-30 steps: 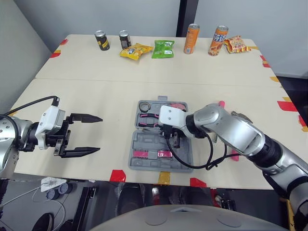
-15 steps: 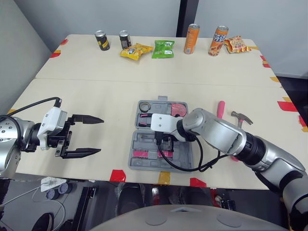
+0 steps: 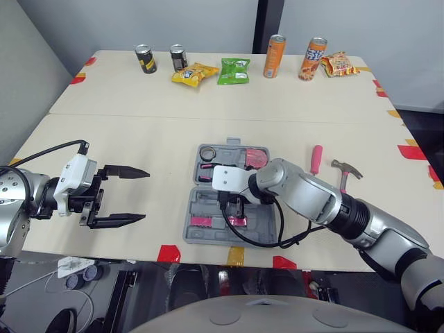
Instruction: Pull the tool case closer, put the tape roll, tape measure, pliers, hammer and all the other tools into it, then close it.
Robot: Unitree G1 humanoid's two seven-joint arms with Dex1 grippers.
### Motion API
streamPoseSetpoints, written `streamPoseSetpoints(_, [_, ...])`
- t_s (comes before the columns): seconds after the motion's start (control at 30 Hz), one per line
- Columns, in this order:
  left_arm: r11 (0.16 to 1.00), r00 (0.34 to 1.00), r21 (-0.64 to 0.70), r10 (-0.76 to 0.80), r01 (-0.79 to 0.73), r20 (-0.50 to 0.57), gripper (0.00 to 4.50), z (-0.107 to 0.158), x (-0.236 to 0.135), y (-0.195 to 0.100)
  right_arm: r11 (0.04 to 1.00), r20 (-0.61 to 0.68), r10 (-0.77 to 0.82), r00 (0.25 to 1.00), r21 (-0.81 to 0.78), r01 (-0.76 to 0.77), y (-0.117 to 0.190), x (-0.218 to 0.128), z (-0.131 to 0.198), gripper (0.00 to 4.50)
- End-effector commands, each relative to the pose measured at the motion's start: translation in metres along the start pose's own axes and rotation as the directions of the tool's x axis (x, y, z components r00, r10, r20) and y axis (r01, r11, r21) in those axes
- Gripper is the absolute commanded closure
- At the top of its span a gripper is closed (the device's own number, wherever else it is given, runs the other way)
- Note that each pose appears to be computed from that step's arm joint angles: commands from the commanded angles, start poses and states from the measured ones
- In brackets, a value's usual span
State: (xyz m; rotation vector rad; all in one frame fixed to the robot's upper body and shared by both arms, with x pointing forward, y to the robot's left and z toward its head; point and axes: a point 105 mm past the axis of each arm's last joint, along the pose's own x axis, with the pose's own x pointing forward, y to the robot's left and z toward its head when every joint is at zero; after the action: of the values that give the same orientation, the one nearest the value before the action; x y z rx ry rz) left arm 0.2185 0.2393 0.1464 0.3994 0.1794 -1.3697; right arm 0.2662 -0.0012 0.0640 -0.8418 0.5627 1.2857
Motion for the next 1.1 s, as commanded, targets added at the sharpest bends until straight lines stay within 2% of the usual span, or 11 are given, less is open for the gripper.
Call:
streamPoseSetpoints(0.03, [0.999, 0.999, 0.034, -0.034, 0.034, -0.002, 0.0, 0.007, 0.0, -0.002, 1.0, 0.027, -0.014, 1.0, -0.014, 0.015, -0.001, 0.0, 0.005, 4.49])
streamPoseSetpoints(0.5, [0.999, 0.999, 0.026, -0.032, 0.031, 0.008, 0.0, 0.006, 0.001, -0.002, 0.999, 0.072, -0.002, 0.997, -0.038, 0.004, -0.001, -0.01, 0.008, 4.49])
streamPoseSetpoints(0.57, [0.999, 0.999, 0.026, -0.031, 0.03, 0.012, 0.0, 0.006, 0.002, -0.003, 0.999, 0.069, -0.018, 0.997, -0.044, 0.021, -0.003, -0.009, 0.006, 3.5])
streamPoseSetpoints(0.67, [0.999, 0.999, 0.024, -0.03, 0.03, 0.016, 0.0, 0.006, 0.002, -0.003, 0.999, 0.074, -0.029, 0.997, -0.039, 0.032, -0.005, -0.009, 0.006, 2.6])
streamPoseSetpoints(0.87, [0.999, 0.999, 0.021, -0.03, 0.03, 0.021, 0.0, 0.006, 0.002, -0.003, 0.998, 0.107, -0.044, 0.993, -0.036, 0.048, -0.009, -0.017, 0.008, 2.6])
streamPoseSetpoints(1.1, [1.0, 0.999, 0.02, -0.025, 0.024, 0.024, 0.0, 0.007, 0.002, -0.003, 0.999, 0.223, -0.046, 0.974, -0.008, 0.049, -0.01, -0.038, 0.016, 2.6])
